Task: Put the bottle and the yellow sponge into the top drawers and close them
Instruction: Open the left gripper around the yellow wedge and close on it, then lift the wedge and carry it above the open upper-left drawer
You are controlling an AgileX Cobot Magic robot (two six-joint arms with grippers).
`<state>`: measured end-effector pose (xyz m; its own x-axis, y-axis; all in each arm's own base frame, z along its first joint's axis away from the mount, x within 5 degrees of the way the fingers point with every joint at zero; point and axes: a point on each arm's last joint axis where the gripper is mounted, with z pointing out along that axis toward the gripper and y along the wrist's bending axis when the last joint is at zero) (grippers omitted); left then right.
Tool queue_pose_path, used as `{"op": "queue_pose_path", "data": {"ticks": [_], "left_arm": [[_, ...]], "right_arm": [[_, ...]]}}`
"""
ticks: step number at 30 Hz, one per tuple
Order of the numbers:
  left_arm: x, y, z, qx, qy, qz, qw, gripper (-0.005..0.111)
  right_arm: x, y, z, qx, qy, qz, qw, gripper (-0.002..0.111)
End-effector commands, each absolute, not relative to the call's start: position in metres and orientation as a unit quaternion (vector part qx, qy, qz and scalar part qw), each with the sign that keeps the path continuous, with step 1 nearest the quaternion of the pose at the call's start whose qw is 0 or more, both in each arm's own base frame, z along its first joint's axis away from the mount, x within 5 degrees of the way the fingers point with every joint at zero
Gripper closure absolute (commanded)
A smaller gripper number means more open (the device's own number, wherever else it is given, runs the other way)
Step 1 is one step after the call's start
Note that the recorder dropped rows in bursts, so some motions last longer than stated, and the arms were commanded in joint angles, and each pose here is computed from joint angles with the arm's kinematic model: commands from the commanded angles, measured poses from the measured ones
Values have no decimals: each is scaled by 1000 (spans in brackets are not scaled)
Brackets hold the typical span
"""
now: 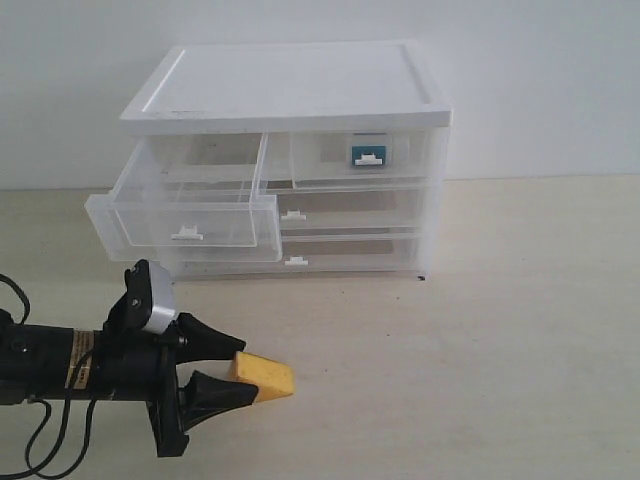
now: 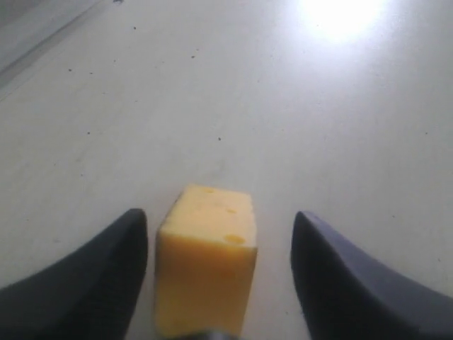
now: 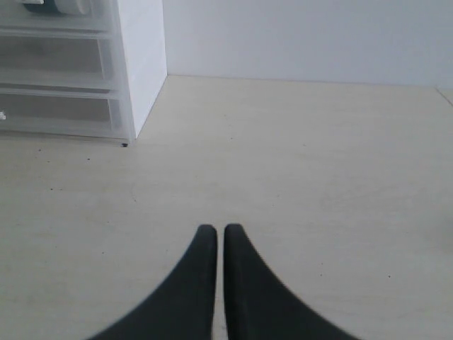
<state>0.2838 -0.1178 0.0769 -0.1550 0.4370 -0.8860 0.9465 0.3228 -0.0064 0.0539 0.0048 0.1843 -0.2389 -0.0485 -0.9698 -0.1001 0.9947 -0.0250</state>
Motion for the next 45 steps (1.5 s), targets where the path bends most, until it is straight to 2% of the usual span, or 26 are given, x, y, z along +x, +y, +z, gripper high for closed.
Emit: {"op": "queue_pose_path", "data": {"ticks": [1,3,10,19,25,30,39,45], "left_arm": [[283,-119,76,503,694,-305,414,80],[282,-119,76,509,691,-304,413,103],[280,-120,84,516,682,-312,414,102],[269,-120,127,538,669,-329,393,102],[256,-123,148,536,655,-384,369,102],[245,-126,175,533,619,-433,381,102],[230,-129,232,521,615,-415,422,102],[228,-130,281,552,592,-382,447,102]], "right_arm": [[54,5,184,-48,783,18,620,107],[54,5,184,-48,783,18,620,107],[54,5,184,-48,783,18,620,107],[54,5,184,-48,783,18,620,107],[54,5,184,-48,783,18,620,107],[54,5,184,-48,783,18,620,107],[54,5,184,-48,783,18,620,107],[54,5,184,-48,783,18,620,107]]}}
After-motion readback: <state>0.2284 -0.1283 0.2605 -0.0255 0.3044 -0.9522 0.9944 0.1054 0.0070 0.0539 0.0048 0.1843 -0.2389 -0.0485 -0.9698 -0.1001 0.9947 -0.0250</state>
